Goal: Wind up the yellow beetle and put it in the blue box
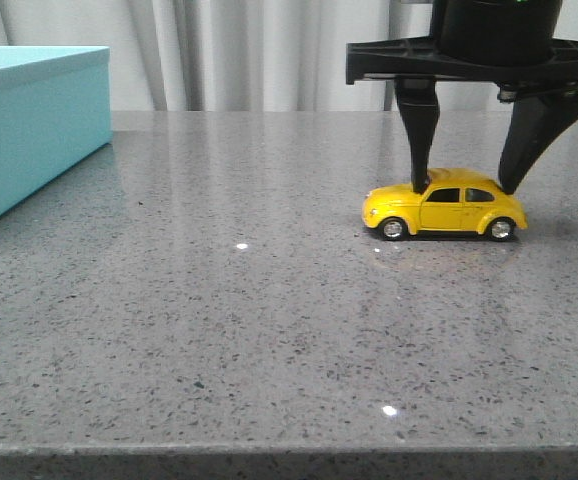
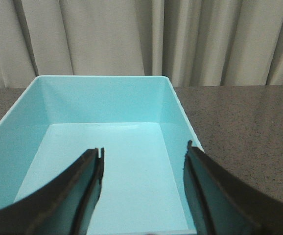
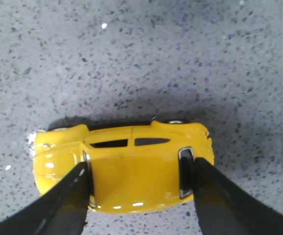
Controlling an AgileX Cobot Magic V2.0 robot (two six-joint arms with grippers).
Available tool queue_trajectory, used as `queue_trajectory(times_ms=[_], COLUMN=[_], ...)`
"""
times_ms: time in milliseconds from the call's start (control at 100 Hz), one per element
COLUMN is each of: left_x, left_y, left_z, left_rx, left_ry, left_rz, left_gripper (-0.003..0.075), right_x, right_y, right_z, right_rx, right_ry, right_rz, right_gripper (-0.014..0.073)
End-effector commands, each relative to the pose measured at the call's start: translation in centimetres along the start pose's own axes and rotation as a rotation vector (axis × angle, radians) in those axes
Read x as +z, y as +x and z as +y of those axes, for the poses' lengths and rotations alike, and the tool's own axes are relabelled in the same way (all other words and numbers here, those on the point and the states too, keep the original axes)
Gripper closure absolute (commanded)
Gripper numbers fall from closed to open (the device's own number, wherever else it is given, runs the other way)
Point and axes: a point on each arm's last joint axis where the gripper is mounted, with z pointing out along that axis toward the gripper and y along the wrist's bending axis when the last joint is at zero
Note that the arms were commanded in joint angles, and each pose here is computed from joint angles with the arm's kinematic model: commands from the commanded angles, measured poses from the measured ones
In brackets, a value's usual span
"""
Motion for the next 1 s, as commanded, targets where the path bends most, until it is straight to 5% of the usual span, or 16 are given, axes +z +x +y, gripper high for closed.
queue_trajectory(times_ms=[0,580,990], left_x=[-0.1,-0.1,-0.1], left_y=[-1.8,-1.8,-1.8], left_z=[-0.2,-0.2,-0.2], left_rx=[-0.012,-0.012,-0.012], left_ry=[0.010,0.010,0.010], left_rz=[-0.102,-0.102,-0.102], left_gripper=[0.0353,0.0353,0.0353], right_x=[-1.2,-1.5,-9.9], right_y=[-1.1,-1.5,0.0], right_z=[-1.2,-8.9,-8.8], right_rx=[-0.013,0.044,0.029], right_ry=[0.014,0.163,-0.030], right_rz=[-0.072,-0.099,-0.395], right_gripper=[0.0139,0.0139,0.0139])
